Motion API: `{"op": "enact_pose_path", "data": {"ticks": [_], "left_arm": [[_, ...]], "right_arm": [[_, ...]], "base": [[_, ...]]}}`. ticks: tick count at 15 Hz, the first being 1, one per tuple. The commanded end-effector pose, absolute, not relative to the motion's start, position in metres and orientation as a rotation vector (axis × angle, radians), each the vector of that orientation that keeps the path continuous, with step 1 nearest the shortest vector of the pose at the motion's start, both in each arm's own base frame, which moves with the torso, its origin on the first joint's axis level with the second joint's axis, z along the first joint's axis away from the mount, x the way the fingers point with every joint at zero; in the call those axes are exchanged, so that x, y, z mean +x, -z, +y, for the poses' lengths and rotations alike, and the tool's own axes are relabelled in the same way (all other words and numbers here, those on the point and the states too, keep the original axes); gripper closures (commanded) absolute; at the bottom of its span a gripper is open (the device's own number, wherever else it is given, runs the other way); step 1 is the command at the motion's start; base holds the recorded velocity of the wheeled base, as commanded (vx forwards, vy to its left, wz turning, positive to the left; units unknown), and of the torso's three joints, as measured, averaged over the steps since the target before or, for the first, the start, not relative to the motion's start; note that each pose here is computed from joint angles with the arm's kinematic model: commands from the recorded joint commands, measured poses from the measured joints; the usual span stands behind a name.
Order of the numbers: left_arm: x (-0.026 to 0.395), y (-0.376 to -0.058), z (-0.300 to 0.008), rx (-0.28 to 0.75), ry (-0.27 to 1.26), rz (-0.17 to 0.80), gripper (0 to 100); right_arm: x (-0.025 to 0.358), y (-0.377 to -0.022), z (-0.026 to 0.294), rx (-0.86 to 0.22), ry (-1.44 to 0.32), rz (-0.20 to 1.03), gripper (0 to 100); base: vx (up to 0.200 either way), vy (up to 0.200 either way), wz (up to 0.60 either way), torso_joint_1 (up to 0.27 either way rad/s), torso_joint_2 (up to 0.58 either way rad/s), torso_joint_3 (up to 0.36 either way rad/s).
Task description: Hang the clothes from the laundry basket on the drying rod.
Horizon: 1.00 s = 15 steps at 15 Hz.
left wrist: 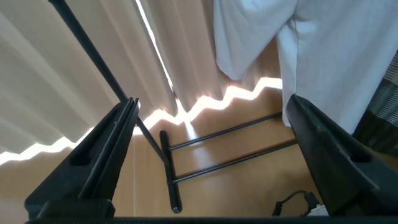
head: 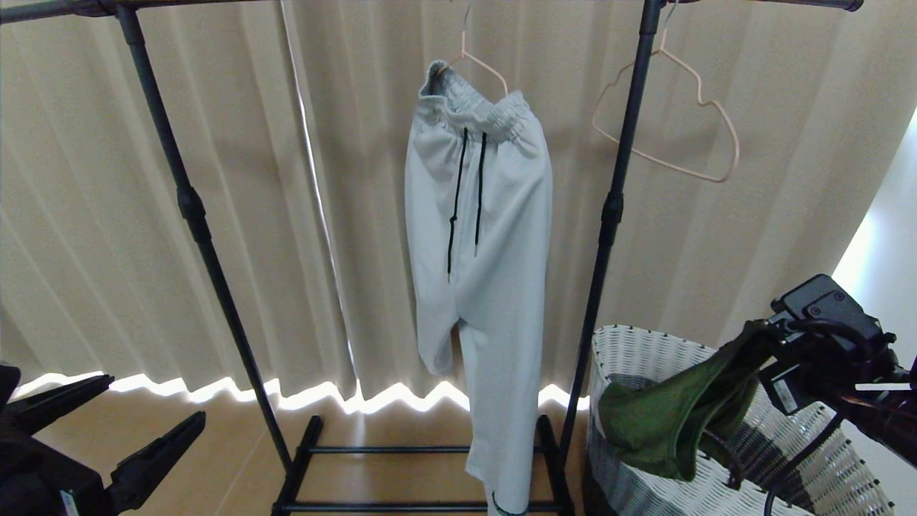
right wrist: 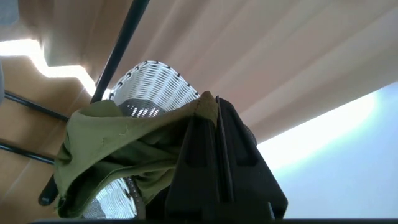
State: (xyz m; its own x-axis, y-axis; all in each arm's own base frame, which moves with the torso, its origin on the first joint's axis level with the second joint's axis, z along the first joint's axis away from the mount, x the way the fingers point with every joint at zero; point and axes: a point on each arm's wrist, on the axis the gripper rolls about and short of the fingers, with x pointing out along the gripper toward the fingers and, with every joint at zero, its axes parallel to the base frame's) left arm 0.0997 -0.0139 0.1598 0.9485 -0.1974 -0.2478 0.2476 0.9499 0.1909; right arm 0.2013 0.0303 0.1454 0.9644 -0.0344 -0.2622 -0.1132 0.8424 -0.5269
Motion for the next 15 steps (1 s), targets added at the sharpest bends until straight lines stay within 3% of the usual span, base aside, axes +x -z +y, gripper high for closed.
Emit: {"op": "enact_pose_path", "data": {"ticks": [1, 5, 15], "left_arm": [[0.099, -0.16, -0.0138, 0.222, 0.228, 0.226, 0], [0.0987, -0.1591, -0.0139, 0.222, 0.23, 0.229, 0], [0.0948, -0.1554, -0.0205, 0.232, 0.304, 0.227, 0]], "right_arm": [[0.2013, -0.1462, 0.0304, -0.569, -0.042, 0.264, 100], [0.2013, -0.1462, 0.0304, -0.569, -0.042, 0.264, 100], [0.1999, -0.1466, 0.0302, -0.569, -0.041, 0.263, 100]], "base": [[0.0, 0.2, 0.0, 0.002, 0.01, 0.007], [0.0, 0.2, 0.0, 0.002, 0.0, -0.001], [0.0, 0.0, 0.0, 0.0, 0.0, 0.0]]}}
